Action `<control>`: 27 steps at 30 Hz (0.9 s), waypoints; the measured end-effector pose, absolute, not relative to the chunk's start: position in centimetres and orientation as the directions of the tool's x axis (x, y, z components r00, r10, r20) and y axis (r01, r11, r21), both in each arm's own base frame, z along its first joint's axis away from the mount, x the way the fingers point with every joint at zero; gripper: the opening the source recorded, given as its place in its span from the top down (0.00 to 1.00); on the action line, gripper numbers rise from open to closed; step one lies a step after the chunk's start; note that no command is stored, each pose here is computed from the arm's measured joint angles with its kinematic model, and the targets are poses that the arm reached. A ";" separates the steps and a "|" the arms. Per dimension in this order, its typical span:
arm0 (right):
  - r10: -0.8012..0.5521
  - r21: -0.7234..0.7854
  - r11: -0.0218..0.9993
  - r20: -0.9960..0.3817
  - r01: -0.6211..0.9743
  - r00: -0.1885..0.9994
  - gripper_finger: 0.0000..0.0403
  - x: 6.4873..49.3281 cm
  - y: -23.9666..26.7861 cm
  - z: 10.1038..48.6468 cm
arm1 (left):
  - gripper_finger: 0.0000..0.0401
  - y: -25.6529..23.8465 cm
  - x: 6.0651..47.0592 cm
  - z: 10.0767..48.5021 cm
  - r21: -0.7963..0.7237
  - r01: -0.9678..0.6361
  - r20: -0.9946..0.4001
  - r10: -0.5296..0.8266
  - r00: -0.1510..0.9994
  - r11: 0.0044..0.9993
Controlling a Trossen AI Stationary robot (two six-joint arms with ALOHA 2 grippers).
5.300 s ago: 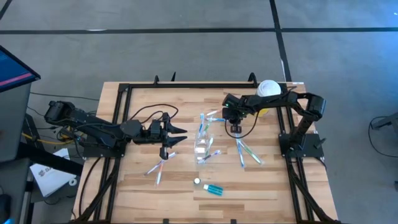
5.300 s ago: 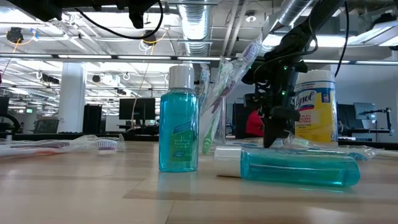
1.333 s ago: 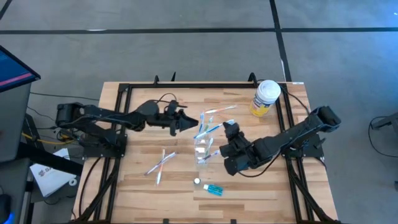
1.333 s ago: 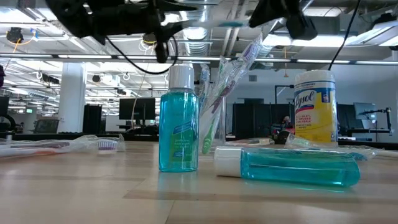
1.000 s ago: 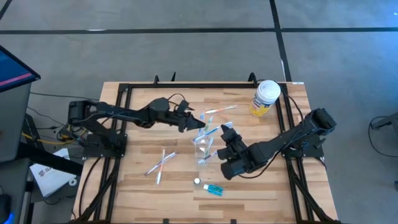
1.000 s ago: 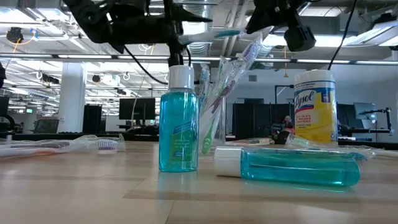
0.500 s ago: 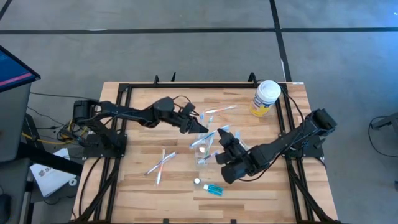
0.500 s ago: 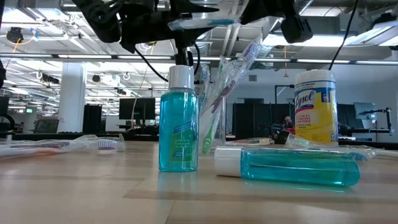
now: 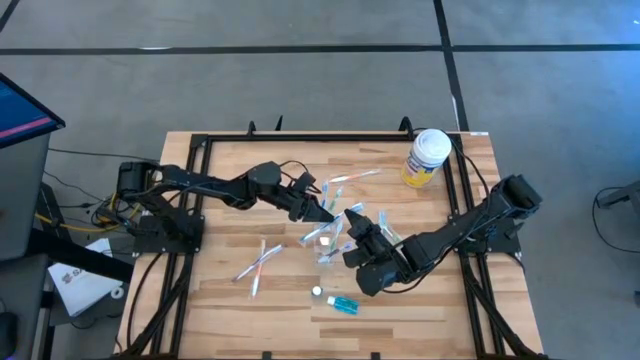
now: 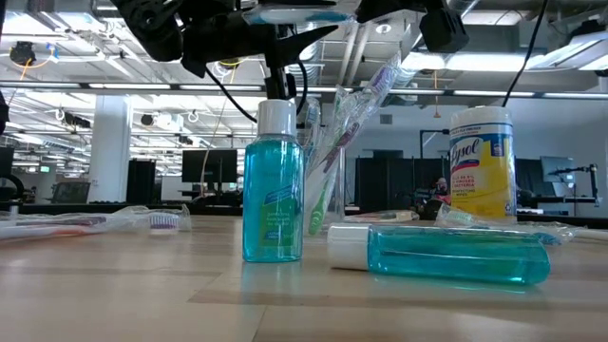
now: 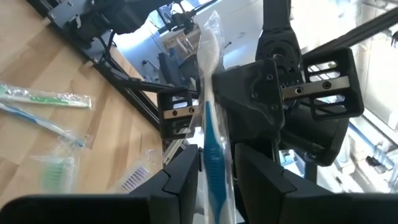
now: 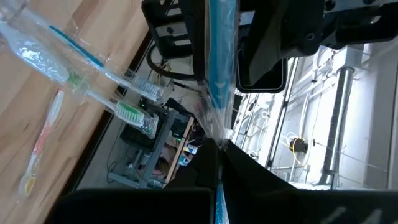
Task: Pick & Place toothbrushing station
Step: Put the top blue toothbrush into the transparent organizer
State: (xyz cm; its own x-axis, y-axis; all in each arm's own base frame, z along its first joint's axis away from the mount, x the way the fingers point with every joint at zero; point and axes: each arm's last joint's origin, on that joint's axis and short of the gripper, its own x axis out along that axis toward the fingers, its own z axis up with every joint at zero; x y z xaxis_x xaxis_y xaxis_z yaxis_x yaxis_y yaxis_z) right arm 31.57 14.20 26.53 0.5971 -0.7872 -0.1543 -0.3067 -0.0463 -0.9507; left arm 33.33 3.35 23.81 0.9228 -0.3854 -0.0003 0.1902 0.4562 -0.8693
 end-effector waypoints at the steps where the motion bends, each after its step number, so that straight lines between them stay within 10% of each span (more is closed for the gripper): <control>1: -0.787 -0.951 -0.045 -0.154 -0.305 0.597 1.00 31.6 14.2 26.5 | 0.75 3.4 33.3 23.8 -0.871 0.188 -0.001 -0.385 0.923 0.453; 27: -0.770 -0.959 -0.016 -0.168 -0.282 0.616 1.00 31.8 14.3 26.7 | 0.75 2.9 33.4 23.7 -0.873 0.180 -0.011 -0.387 0.922 0.454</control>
